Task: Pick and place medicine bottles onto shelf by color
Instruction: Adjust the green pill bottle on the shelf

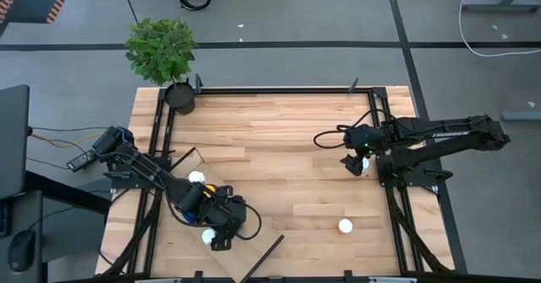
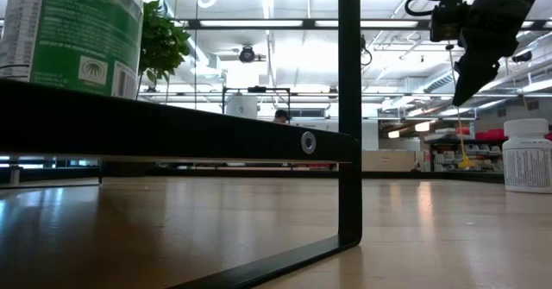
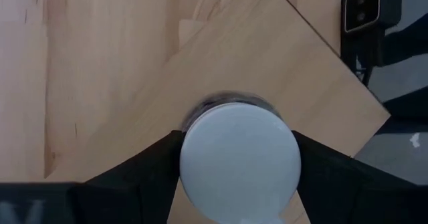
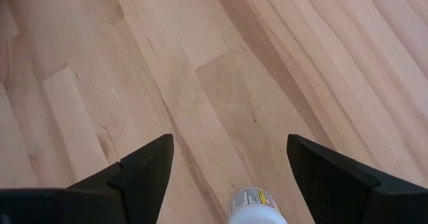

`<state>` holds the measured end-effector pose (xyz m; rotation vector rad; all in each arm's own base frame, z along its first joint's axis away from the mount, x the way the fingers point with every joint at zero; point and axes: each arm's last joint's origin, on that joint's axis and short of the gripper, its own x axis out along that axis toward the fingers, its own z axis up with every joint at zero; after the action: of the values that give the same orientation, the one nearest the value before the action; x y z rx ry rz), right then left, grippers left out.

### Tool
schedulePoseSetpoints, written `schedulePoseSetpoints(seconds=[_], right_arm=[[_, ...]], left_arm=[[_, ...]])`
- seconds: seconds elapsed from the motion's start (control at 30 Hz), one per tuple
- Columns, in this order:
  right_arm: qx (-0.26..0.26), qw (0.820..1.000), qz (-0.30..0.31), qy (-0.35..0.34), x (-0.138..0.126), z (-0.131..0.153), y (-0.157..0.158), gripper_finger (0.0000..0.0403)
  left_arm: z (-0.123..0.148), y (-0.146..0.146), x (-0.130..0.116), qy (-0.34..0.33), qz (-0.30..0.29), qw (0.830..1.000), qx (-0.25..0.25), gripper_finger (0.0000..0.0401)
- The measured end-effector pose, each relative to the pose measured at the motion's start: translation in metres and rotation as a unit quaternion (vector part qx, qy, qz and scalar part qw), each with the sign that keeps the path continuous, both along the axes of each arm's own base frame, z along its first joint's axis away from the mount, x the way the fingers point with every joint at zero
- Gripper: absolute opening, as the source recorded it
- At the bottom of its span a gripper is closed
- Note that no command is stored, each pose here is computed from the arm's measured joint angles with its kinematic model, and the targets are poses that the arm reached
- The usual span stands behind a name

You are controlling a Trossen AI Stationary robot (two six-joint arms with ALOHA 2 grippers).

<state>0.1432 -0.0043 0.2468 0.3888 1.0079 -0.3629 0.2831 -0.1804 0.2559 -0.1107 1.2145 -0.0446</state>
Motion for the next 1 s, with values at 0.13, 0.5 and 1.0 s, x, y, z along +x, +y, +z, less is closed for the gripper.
schedulePoseSetpoints(seconds=[0.13,0.5,1.0], right_arm=[[0.001,1.000,0.001,0.000,0.000,0.000,0.000,0.0298],[-0.002,1.000,-0.001,0.000,0.000,0.000,0.000,0.0298],[0.004,1.000,-0.011,-0.002,0.000,0.000,0.000,0.0298]], left_arm=[[-0.001,0.002,-0.002,0.010,-0.004,1.000,0.011,0.0259],[-0.001,0.006,-0.003,0.003,0.010,0.999,0.047,0.0261],[-0.001,0.019,0.003,-0.001,0.021,0.997,0.073,0.0262]])
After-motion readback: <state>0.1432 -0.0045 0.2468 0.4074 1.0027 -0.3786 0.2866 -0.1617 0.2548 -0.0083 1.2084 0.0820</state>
